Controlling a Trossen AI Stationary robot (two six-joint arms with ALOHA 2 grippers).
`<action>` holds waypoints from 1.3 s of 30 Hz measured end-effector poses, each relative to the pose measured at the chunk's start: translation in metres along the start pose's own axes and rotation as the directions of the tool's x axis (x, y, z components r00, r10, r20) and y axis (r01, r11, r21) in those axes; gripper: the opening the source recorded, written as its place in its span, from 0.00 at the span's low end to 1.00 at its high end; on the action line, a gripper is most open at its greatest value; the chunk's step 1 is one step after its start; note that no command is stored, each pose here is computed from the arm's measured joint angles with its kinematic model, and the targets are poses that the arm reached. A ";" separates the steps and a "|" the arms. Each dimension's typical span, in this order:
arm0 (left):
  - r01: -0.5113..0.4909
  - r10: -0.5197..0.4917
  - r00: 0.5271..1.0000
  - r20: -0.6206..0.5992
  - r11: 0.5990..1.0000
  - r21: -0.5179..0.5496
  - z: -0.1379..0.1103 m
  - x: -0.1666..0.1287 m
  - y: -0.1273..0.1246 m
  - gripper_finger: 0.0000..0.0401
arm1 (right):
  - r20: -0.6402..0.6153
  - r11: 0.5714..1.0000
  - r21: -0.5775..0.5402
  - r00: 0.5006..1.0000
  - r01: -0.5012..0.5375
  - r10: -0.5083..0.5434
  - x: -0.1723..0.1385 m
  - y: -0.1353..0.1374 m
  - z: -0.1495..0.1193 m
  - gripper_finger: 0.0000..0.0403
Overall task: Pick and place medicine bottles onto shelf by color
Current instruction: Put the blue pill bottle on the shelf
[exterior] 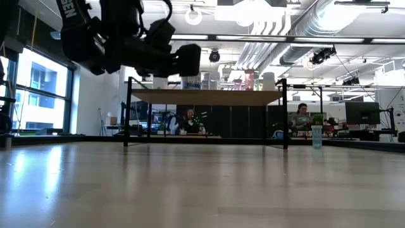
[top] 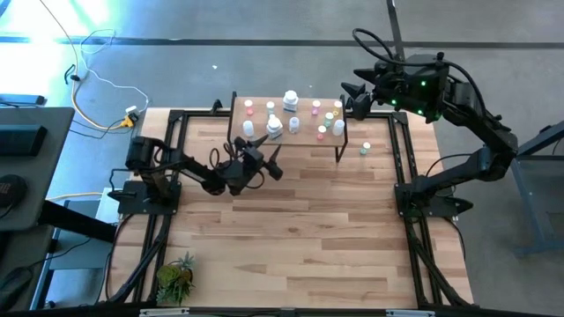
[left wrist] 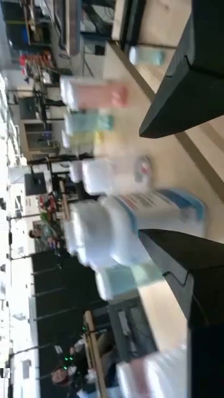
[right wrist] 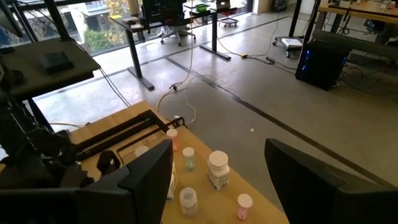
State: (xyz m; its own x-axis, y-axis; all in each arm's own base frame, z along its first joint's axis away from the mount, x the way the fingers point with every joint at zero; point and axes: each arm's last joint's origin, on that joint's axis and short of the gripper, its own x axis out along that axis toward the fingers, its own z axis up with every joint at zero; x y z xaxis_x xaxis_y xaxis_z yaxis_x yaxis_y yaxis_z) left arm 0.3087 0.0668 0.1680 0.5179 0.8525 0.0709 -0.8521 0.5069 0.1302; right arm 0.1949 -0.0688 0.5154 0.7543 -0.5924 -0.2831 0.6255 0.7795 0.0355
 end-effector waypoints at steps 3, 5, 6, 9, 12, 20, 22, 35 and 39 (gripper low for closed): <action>-0.013 0.013 1.000 0.014 1.000 0.007 0.009 -0.002 -0.008 0.60 | 0.000 1.000 -0.026 1.000 0.001 -0.001 0.000 0.000 0.000 0.61; -0.056 0.056 0.998 0.013 0.998 0.013 0.014 -0.004 -0.012 0.60 | 0.000 0.999 -0.049 1.000 0.001 -0.001 0.000 0.000 0.000 0.61; -0.086 0.086 0.996 0.008 0.996 0.019 0.016 -0.005 -0.014 0.60 | 0.000 0.998 -0.057 1.000 0.001 -0.001 0.000 0.000 0.000 0.61; -0.180 0.181 0.983 -0.009 0.982 0.052 0.024 -0.008 -0.019 0.60 | -0.022 0.996 -0.088 1.000 0.003 -0.005 0.000 0.000 -0.002 0.61; -0.220 0.221 0.975 -0.003 0.970 0.106 0.041 -0.013 -0.021 0.60 | -0.072 0.993 -0.117 0.997 0.006 -0.014 0.000 -0.001 -0.007 0.61; -0.238 0.234 0.971 0.050 0.966 0.098 0.087 -0.022 -0.003 0.60 | -0.163 0.968 -0.239 0.980 0.076 -0.117 -0.002 -0.006 -0.018 0.61; -0.251 0.247 0.967 0.062 0.964 0.087 0.099 -0.024 0.006 0.60 | -0.173 0.958 -0.268 0.973 0.102 -0.152 -0.002 -0.008 -0.019 0.61; -0.124 0.169 0.957 0.237 0.973 -0.194 0.177 -0.057 0.066 0.60 | -0.232 0.889 -0.387 0.908 0.243 -0.349 0.001 -0.043 -0.023 0.61; 0.150 -0.062 0.956 0.285 0.944 -0.295 0.180 -0.060 0.070 0.60 | -0.265 0.876 -0.348 0.861 0.335 -0.434 0.001 -0.064 -0.024 0.61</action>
State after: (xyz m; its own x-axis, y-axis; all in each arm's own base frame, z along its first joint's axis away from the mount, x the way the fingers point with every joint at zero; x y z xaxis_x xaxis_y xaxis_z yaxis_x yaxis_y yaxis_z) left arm 0.2313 0.0282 0.3512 0.5700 0.7472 0.3418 -0.7487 0.6436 -0.1584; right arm 0.1508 -0.1144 0.4898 0.3247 -0.7944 -0.5133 0.7309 0.5552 -0.3970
